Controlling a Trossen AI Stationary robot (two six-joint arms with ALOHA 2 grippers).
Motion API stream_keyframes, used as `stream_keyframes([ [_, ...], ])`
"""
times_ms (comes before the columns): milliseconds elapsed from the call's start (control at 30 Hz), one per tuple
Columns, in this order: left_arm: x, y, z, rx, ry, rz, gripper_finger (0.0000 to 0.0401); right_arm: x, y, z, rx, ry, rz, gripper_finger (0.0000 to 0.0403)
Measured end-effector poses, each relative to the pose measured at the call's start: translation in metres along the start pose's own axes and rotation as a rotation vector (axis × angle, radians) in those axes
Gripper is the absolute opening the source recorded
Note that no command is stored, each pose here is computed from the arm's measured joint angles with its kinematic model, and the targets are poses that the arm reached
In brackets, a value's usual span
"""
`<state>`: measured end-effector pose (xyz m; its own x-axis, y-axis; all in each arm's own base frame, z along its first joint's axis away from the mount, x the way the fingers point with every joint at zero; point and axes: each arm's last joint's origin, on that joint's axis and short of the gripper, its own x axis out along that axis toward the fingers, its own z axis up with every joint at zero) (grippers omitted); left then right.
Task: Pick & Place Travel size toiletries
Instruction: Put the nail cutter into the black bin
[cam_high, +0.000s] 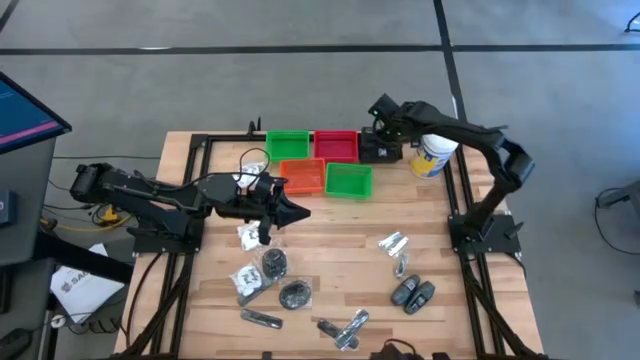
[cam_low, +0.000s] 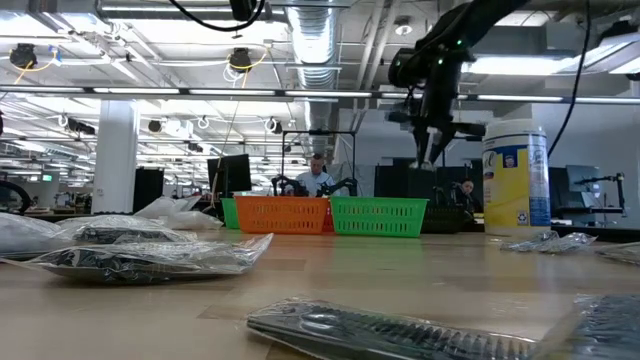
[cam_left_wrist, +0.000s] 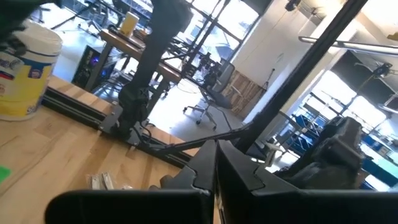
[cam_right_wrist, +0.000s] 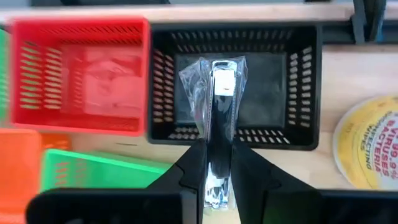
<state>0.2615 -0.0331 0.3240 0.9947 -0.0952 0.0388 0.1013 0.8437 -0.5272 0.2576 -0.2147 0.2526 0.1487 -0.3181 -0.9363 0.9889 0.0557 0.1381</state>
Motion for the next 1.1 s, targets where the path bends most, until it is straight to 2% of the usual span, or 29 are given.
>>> stream_keyframes([
  [200, 0.0, 0.0, 0.0, 0.0, 0.007, -0.011, 0.0007, 0.021, -0.002, 0.002, -0.008, 0.044, -0.07, 0.005],
  [467, 0.0, 0.0, -0.001, 0.0, 0.012, -0.008, 0.0007, 0.022, -0.012, 0.008, 0.027, -0.013, -0.158, 0.0051],
  [800, 0.0, 0.006, 0.003, 0.001, 0.011, -0.001, 0.0007, 0.023, -0.014, 0.013, 0.022, -0.035, -0.158, 0.0051],
  [900, 0.0, 0.008, 0.004, 0.001, 0.009, 0.003, 0.0007, 0.023, -0.012, 0.014, -0.018, -0.045, -0.143, 0.0051],
  [1100, 0.0, 0.01, 0.005, 0.002, 0.005, 0.008, 0.0007, 0.023, -0.01, 0.017, -0.208, -0.051, -0.117, 0.0051],
])
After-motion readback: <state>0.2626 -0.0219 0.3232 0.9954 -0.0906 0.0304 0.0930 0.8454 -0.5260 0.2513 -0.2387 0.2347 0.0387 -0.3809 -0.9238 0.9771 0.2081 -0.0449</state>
